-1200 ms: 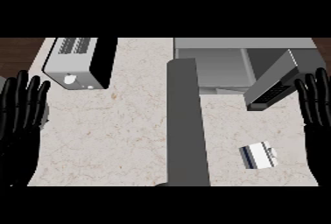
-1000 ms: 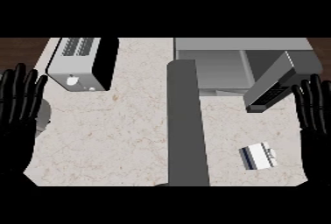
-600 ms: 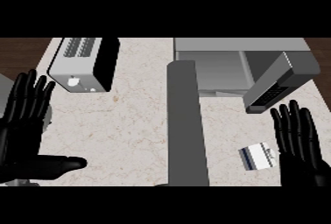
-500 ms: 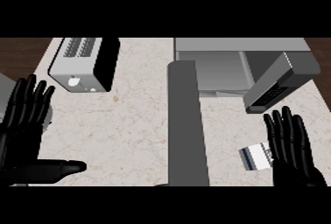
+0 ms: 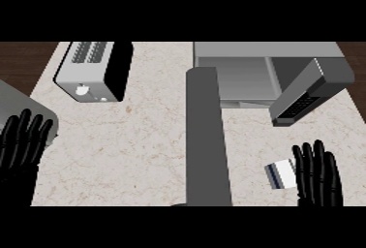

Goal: Pick up the milk, place it into the microwave and close the microwave

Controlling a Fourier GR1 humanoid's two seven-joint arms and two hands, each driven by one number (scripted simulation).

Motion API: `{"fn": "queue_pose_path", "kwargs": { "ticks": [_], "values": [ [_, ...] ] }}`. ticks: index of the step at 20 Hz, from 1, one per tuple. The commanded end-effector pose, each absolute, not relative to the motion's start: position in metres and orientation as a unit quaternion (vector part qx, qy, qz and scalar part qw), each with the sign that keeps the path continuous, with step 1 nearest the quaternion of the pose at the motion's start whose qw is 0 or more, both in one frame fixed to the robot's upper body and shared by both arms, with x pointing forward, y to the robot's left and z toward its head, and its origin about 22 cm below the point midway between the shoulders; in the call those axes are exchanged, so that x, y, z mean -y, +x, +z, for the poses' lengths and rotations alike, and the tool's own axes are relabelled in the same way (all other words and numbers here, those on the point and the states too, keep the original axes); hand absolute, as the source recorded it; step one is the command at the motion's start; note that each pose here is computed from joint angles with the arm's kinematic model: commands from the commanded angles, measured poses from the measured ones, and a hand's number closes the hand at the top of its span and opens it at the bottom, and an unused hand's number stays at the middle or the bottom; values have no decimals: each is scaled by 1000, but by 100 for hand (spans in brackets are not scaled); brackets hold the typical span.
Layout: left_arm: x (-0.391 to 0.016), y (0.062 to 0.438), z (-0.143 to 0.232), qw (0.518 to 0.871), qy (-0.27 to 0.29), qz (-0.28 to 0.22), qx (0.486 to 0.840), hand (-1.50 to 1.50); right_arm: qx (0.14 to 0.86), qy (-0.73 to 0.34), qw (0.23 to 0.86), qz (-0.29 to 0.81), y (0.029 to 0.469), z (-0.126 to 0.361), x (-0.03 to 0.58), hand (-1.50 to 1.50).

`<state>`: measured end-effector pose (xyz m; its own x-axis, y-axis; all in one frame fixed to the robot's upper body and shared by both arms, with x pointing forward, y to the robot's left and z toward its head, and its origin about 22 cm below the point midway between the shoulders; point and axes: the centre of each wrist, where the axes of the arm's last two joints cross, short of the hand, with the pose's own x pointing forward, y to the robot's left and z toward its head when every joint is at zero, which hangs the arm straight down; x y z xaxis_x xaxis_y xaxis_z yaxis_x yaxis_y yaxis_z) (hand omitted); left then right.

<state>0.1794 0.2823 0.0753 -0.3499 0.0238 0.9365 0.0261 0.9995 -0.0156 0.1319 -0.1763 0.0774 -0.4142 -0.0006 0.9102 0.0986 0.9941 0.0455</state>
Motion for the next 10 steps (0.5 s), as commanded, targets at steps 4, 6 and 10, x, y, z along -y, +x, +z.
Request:
{"fn": "queue_pose_path", "kwargs": {
  "ticks": [4, 6, 10],
  "values": [
    [-271, 154, 74, 570, -19, 2, 821, -150, 827, -134, 544, -49, 142, 47, 179, -150],
    [-265, 150, 82, 576, -15, -2, 817, -150, 829, -144, 536, -62, 132, 52, 191, -150],
    [-276, 137, 66, 572, -20, 9, 820, -150, 825, -173, 533, -74, 140, 42, 178, -150]
  ]
}}
